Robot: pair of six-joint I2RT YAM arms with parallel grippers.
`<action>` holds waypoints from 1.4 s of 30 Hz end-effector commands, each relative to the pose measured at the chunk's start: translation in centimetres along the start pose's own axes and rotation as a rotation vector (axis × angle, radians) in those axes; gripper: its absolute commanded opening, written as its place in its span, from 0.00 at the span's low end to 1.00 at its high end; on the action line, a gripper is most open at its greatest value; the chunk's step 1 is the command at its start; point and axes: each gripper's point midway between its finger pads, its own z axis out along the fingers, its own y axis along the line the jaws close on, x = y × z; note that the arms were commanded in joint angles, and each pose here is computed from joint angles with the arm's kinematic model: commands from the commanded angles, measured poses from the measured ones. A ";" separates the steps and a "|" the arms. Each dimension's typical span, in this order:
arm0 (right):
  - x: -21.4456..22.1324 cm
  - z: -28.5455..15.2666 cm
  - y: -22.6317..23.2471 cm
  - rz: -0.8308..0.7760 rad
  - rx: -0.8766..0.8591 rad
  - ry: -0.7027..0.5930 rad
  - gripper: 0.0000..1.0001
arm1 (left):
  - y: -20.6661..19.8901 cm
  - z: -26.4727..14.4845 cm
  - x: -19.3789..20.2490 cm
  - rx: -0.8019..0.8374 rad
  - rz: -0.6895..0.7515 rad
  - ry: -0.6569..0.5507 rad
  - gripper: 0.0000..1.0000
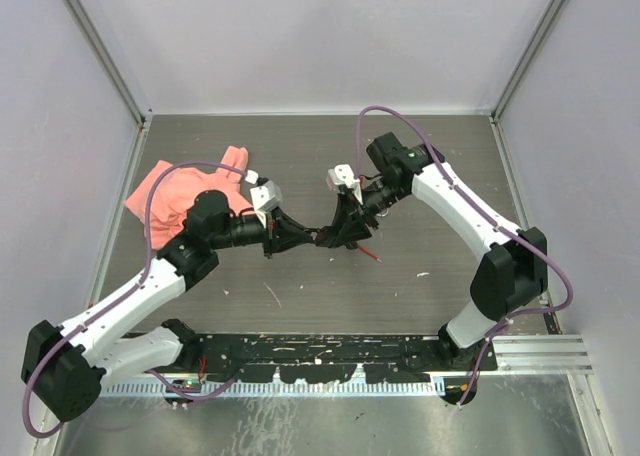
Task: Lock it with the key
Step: Lock the lock.
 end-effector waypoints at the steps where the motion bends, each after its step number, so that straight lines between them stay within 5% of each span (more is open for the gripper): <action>1: -2.5 -0.3 1.7 -0.039 -0.027 -0.070 0.01 | 0.7 -0.5 -2.4 -0.032 0.087 -0.018 0.00; 18: -1.9 0.7 1.2 -0.068 -0.005 -0.108 0.01 | 1.0 0.5 -1.0 0.011 0.095 -0.047 0.00; 25: 0.0 2.1 0.8 -0.127 0.002 -0.108 0.01 | 0.0 2.2 1.5 0.113 -0.011 -0.054 0.00; 34: 5.4 4.0 -0.8 -0.198 0.067 -0.017 0.01 | 1.0 4.3 13.0 0.064 -0.074 0.132 0.00; 42: 10.5 8.1 -0.5 -0.301 0.066 0.149 0.04 | 2.9 5.4 15.4 0.028 0.030 0.142 0.00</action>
